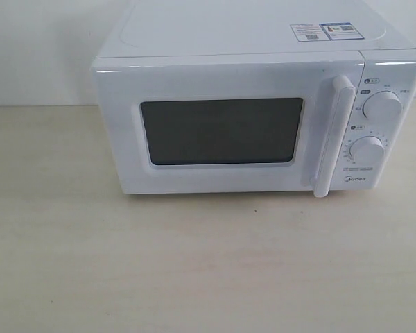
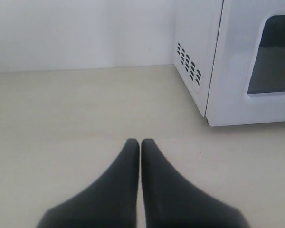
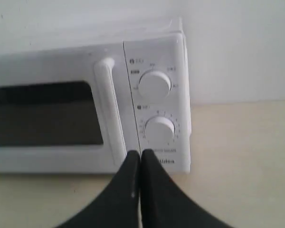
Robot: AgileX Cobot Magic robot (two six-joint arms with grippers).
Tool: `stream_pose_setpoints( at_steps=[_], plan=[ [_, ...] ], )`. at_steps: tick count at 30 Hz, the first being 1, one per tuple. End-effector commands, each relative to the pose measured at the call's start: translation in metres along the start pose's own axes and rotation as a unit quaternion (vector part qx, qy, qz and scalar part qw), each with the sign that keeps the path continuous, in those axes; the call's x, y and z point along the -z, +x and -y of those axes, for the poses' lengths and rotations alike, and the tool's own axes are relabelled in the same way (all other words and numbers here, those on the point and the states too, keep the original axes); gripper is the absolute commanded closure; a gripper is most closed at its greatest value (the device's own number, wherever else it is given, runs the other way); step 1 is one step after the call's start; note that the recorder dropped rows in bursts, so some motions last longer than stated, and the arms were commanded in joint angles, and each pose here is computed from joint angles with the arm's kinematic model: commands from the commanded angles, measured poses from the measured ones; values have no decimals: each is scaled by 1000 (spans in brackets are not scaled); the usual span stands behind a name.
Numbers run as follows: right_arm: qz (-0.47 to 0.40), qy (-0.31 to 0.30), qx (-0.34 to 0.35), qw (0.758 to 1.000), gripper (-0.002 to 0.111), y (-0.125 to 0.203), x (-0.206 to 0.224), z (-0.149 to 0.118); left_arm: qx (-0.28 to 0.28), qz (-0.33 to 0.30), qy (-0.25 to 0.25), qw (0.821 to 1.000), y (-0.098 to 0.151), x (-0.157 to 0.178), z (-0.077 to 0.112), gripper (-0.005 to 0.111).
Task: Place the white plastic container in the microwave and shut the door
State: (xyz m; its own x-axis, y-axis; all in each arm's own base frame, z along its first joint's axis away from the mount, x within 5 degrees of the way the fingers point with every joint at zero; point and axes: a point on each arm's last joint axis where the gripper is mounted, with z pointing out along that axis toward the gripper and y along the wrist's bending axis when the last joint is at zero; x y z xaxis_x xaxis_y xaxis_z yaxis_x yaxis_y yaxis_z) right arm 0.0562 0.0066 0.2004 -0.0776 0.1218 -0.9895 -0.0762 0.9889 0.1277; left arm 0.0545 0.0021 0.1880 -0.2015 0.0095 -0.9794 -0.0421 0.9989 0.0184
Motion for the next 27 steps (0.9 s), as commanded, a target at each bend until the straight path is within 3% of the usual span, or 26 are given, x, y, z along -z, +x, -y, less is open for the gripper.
stream_pose_setpoints(
  at_steps=[1, 10, 27],
  plan=[
    [-81, -4, 34, 996, 109, 16, 1, 0, 2, -1, -2, 1000, 1, 0, 0, 103],
    [-102, 0, 64, 993, 109, 20, 2, 1, 2, -1, -2, 1000, 1, 0, 0, 103],
    [-102, -1, 60, 993, 109, 20, 2, 1, 2, -1, -2, 1000, 1, 0, 0, 103]
  ],
)
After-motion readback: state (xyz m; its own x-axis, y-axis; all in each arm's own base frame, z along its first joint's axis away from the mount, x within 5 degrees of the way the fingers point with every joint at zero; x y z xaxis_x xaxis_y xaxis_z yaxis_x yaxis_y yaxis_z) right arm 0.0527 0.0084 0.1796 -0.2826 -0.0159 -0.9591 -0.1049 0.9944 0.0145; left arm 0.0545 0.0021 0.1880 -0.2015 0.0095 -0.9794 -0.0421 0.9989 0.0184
